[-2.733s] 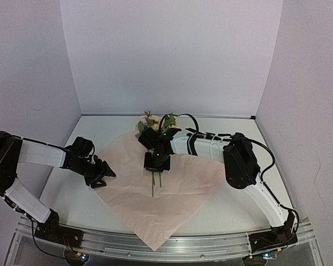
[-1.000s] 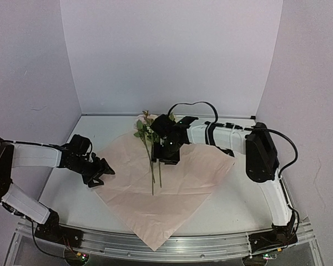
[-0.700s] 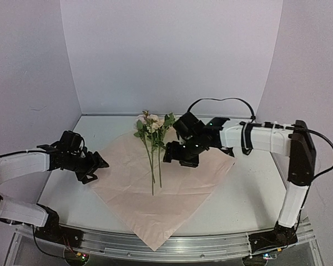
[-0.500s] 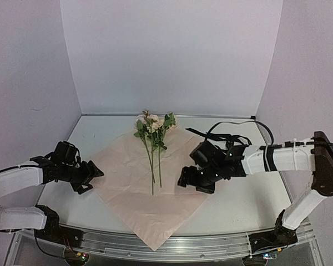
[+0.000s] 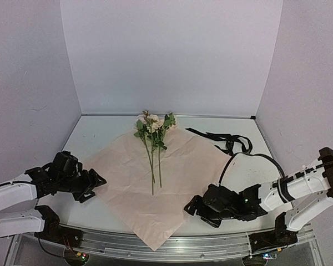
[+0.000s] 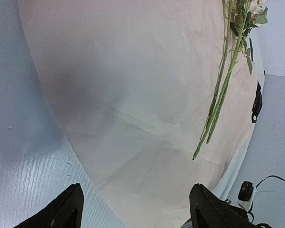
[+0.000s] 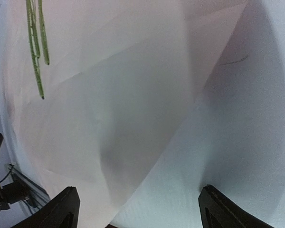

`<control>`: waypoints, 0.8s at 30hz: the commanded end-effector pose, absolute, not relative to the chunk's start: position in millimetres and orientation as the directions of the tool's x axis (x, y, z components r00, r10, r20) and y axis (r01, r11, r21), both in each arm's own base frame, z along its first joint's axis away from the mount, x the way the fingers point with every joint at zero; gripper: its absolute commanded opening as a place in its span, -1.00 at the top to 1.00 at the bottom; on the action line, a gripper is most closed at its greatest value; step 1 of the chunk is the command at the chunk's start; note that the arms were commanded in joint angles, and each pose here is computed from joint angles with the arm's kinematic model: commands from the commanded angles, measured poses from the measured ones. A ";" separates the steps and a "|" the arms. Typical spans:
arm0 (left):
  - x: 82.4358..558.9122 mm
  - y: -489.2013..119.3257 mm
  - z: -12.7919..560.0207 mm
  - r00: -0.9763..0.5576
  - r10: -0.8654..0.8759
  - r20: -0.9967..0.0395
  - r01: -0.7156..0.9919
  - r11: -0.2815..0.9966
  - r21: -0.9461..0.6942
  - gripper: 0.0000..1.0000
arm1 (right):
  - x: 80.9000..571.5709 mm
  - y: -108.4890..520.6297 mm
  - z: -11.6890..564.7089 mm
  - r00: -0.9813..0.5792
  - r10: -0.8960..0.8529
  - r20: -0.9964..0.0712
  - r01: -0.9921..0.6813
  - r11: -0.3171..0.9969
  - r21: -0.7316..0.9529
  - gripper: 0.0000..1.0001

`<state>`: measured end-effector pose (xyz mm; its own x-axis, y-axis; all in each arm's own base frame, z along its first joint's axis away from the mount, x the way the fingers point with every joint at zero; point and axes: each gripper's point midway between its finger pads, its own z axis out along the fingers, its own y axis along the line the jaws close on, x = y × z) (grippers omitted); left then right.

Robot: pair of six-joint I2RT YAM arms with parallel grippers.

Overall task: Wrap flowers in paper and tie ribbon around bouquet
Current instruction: Fold the bottom corner of the flattened wrapping paper at the center of the board.

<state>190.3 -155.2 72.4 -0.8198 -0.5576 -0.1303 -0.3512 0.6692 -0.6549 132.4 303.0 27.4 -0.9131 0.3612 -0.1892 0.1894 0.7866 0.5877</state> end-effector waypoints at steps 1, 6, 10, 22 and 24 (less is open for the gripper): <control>198.6 -160.8 84.3 -0.828 -0.526 -0.194 -0.279 0.686 -0.672 -0.59 | 140.9 334.8 19.3 -0.866 0.496 -0.069 0.295 0.616 0.731 -0.71; 204.1 -168.4 97.3 -0.840 -0.486 -0.239 -0.208 0.697 -0.686 -0.59 | 137.5 363.2 11.6 -0.854 0.519 0.045 0.347 0.502 0.792 -0.36; 209.5 -175.1 108.7 -0.854 -0.439 -0.280 -0.145 0.718 -0.681 -0.57 | 137.3 368.2 25.7 -0.853 0.521 0.030 0.323 0.481 0.815 -0.01; 224.6 -191.4 135.9 -0.862 -0.345 -0.371 -0.003 0.737 -0.676 -0.55 | 137.0 400.5 89.6 -0.914 0.399 -0.072 0.167 0.534 0.829 0.06; 225.3 -192.7 137.3 -0.863 -0.341 -0.373 0.004 0.734 -0.679 -0.55 | 136.0 404.1 93.6 -0.920 0.387 -0.071 0.160 0.532 0.831 0.06</control>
